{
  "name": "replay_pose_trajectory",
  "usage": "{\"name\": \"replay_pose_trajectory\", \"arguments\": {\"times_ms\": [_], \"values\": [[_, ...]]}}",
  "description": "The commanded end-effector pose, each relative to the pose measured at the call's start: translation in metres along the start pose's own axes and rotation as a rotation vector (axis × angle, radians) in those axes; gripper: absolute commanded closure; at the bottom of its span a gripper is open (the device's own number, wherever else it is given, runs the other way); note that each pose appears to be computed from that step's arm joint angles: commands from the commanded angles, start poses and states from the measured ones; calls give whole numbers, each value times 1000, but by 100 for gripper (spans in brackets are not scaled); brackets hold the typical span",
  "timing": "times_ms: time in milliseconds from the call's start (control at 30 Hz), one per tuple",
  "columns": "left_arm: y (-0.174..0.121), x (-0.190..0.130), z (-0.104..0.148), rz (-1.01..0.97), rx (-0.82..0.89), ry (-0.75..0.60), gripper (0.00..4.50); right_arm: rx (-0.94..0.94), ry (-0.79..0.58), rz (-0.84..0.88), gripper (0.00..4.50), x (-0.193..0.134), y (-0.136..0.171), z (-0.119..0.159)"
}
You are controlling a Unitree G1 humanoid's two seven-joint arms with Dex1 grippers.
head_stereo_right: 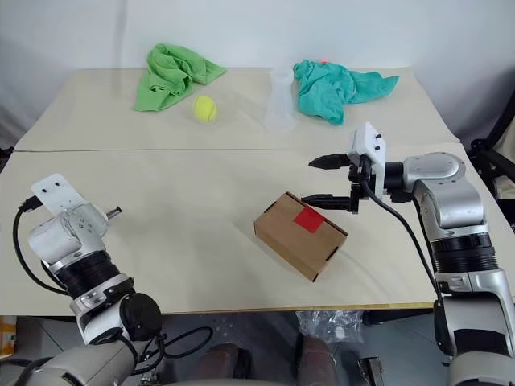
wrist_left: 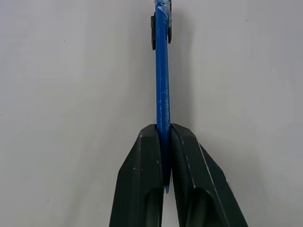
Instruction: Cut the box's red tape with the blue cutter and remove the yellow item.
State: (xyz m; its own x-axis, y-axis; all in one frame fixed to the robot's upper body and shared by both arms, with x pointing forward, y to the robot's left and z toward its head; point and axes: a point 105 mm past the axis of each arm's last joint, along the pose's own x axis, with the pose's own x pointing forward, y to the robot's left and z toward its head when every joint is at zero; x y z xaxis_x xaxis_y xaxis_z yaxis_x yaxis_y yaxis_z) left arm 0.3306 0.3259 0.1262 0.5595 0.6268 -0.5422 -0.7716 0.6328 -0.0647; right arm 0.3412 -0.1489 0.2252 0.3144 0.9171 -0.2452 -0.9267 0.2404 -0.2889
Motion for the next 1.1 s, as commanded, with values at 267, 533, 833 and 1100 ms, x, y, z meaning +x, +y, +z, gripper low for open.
{"name": "replay_pose_trajectory", "arguments": {"times_ms": [267,533,833,1100], "values": [[15,4,-4,13,123,49,423,-45,-15,-53,0,-13,-3,14],[7,2,-5,25,290,39,353,-45,-15,-61,0,-13,-3,13],[4,-4,0,-28,279,17,88,-47,-14,-62,0,-15,1,12],[-10,-5,4,-208,107,-63,88,-47,-7,-64,0,-16,0,13]]}}
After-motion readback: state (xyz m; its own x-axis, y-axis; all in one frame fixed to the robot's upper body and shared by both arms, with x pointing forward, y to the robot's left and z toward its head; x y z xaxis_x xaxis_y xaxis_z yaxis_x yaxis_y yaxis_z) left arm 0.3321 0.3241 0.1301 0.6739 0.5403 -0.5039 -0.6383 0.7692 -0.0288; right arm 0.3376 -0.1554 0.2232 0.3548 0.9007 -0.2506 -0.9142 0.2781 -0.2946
